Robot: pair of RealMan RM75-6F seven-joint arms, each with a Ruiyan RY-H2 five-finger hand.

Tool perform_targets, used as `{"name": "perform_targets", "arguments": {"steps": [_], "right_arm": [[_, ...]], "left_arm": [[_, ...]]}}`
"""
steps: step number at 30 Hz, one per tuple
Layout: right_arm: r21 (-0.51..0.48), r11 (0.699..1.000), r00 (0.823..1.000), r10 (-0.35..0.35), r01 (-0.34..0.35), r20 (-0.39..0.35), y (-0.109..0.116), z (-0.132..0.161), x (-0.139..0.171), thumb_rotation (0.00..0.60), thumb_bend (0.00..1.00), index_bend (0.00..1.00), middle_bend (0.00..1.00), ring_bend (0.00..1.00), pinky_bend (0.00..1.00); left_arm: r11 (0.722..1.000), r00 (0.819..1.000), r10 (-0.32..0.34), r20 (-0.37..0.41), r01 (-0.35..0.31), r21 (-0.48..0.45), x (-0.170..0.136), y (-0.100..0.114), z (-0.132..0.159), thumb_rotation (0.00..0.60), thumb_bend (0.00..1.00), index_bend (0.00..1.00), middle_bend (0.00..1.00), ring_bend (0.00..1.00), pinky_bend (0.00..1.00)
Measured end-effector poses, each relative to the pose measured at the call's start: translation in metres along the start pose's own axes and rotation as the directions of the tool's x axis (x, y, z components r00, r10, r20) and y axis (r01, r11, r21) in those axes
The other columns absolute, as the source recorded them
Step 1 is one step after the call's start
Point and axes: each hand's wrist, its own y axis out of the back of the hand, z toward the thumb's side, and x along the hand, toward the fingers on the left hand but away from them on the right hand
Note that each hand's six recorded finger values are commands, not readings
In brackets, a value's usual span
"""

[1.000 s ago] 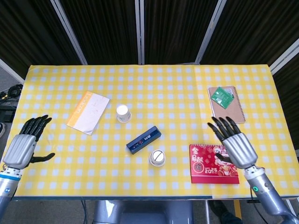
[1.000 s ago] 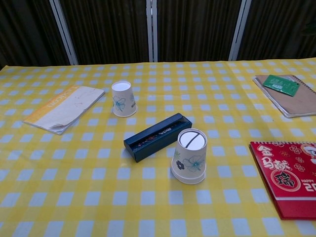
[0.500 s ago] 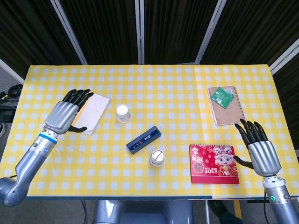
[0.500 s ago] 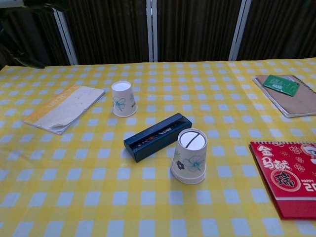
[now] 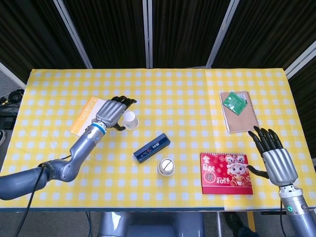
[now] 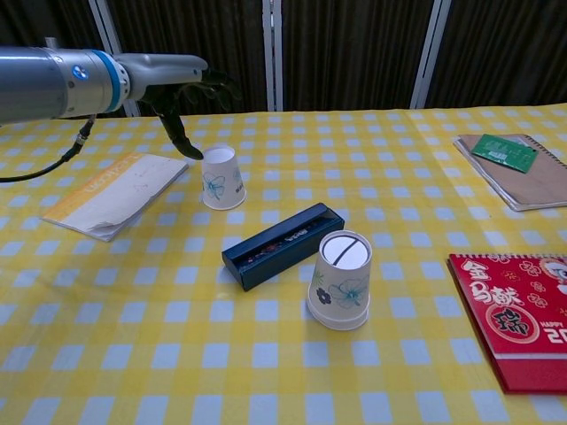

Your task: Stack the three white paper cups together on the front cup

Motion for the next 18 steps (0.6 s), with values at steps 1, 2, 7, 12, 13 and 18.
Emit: {"name": "perform_targets", "arguments": {"steps": [1,2,7,12,13,18], "right_arm": [[0.000,1.000,1.000,0.001,-0.001,0.003,0.000,-0.001,0.000,0.600,0.00,0.00,0.00,0.00,0.00],[-0.001,1.000,1.000,0.001,-0.001,0.005,0.001,-0.002,-0.001,0.600,0.00,0.00,0.00,0.00,0.00],[-0.007,1.000,1.000,0.013,-0.013,0.016,-0.001,-0.005,-0.001,0.600,0.00,0.00,0.00,0.00,0.00],[-0.010,1.000,1.000,0.016,-0.016,0.025,0.001,-0.009,-0.003,0.600,0.00,0.00,0.00,0.00,0.00],[-0.011,1.000,1.000,0.016,-0.015,0.027,0.001,-0.009,-0.003,0.600,0.00,0.00,0.00,0.00,0.00],[-0.011,1.000,0.999,0.015,-0.015,0.033,0.001,-0.011,-0.003,0.600,0.00,0.00,0.00,0.00,0.00]], "left_arm": [[1.000,1.000,-0.011,-0.002,0.011,0.005,0.005,-0.005,0.004,0.600,0.23,0.14,0.17,0.11,0.16],[1.000,1.000,-0.018,-0.003,0.018,0.006,0.009,-0.009,0.007,0.600,0.23,0.15,0.17,0.11,0.16],[0.999,0.999,-0.044,-0.018,0.045,0.010,0.022,-0.025,0.013,0.600,0.25,0.16,0.18,0.12,0.17],[0.999,0.998,-0.051,-0.040,0.051,0.003,0.030,-0.035,0.010,0.600,0.26,0.16,0.19,0.14,0.18],[0.999,0.998,-0.049,-0.045,0.049,0.003,0.032,-0.037,0.009,0.600,0.26,0.17,0.19,0.15,0.18],[0.999,0.997,-0.039,-0.065,0.039,0.002,0.038,-0.042,0.004,0.600,0.26,0.22,0.26,0.23,0.30]]}}
